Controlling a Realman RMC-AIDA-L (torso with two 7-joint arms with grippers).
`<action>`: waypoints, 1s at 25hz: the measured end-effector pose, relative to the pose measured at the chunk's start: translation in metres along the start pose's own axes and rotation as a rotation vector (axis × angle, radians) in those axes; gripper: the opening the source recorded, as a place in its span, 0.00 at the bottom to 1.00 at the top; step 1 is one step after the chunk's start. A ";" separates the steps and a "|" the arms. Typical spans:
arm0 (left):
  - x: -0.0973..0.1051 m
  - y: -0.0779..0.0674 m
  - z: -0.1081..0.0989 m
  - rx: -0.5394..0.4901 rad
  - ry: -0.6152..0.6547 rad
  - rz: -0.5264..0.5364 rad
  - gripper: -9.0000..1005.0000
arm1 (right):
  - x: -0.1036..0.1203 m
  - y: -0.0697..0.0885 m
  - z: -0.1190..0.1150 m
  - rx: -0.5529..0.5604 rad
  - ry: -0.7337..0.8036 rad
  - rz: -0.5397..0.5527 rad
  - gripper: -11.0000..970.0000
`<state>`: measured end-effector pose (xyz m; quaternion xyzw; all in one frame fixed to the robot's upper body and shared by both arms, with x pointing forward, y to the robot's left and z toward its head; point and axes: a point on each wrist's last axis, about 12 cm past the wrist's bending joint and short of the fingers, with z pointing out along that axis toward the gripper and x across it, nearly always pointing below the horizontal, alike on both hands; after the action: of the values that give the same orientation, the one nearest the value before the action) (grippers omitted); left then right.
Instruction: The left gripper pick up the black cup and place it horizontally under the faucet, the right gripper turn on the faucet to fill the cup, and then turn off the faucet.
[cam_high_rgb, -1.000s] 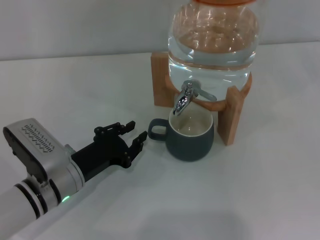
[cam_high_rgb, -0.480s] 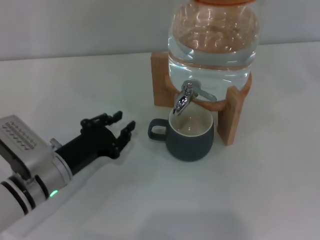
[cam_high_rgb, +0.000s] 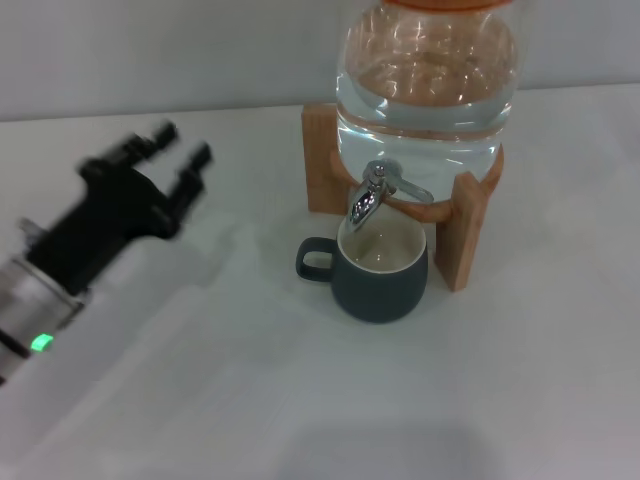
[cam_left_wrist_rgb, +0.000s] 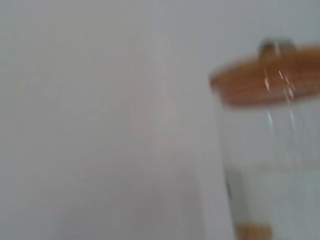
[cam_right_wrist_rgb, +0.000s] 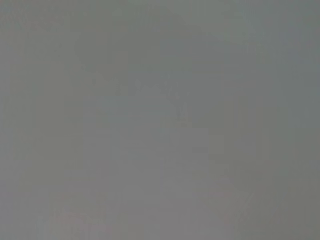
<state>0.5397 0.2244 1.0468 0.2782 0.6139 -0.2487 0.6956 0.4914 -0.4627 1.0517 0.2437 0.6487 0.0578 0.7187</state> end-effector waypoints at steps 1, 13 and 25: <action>-0.008 0.008 -0.006 -0.024 -0.058 0.002 0.42 | 0.000 0.000 0.000 -0.005 0.009 -0.005 0.87; -0.040 0.045 -0.028 -0.084 -0.220 -0.009 0.43 | -0.016 0.011 -0.001 -0.321 0.228 -0.138 0.87; -0.046 0.057 -0.026 -0.106 -0.206 0.002 0.44 | -0.025 0.089 -0.021 -0.986 0.503 -0.028 0.87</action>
<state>0.5547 0.2843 1.0949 0.2146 0.5514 -0.2422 0.7690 0.4879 -0.3894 1.1109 -0.1515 0.6998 0.4014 0.5712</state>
